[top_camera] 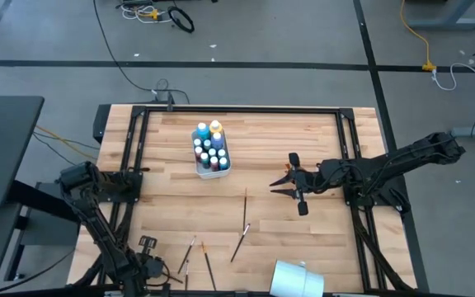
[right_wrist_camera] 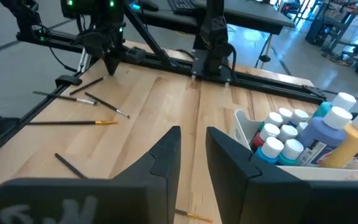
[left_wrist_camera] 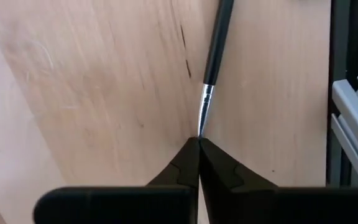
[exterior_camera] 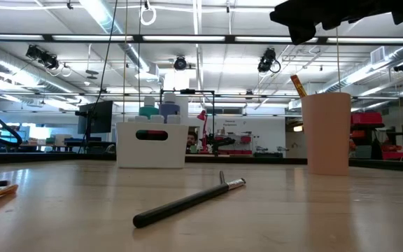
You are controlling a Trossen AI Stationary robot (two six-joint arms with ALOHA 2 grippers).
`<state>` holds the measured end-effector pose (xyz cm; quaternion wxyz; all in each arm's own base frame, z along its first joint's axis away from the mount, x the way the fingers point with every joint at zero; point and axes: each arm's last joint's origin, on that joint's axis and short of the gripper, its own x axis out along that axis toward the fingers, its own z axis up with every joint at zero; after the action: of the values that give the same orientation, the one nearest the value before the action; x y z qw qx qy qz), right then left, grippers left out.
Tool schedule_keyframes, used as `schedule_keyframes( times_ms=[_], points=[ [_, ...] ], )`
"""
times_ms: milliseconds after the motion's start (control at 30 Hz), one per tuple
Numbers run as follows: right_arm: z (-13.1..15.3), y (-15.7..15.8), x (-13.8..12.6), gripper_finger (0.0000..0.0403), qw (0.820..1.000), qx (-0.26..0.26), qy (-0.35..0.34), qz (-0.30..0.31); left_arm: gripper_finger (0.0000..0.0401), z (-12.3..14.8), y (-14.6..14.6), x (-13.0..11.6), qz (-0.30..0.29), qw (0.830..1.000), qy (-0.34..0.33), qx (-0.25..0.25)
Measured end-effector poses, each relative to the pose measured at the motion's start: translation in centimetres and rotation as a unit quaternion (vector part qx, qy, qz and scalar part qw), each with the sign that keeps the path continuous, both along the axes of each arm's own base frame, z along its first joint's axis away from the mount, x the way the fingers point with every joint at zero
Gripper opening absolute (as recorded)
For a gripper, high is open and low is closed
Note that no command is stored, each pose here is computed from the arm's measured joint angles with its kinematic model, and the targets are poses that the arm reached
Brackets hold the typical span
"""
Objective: Pick & Place Paint Supplies
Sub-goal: Put the silver paint brush into the orange cup
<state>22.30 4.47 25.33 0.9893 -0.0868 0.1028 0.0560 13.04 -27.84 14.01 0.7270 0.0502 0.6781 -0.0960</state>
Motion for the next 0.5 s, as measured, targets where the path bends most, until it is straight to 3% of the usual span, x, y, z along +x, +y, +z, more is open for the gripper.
schedule_keyframes(
  times_ms=[67,300,500],
  points=[
    [0.2,0.0,0.0,0.0080,1.000,0.002,-0.008,0.000,0.0007,0.2,0.0,0.2,-0.007,1.000,0.006,0.003],
    [1.0,0.0,0.2,0.0080,0.999,0.011,-0.052,0.000,0.0004,2.1,0.9,0.4,-0.029,0.994,0.018,0.102],
    [1.6,0.0,0.2,0.0080,0.997,0.018,-0.081,-0.001,0.0003,5.8,1.7,1.8,-0.084,0.975,-0.017,0.206]
  ],
)
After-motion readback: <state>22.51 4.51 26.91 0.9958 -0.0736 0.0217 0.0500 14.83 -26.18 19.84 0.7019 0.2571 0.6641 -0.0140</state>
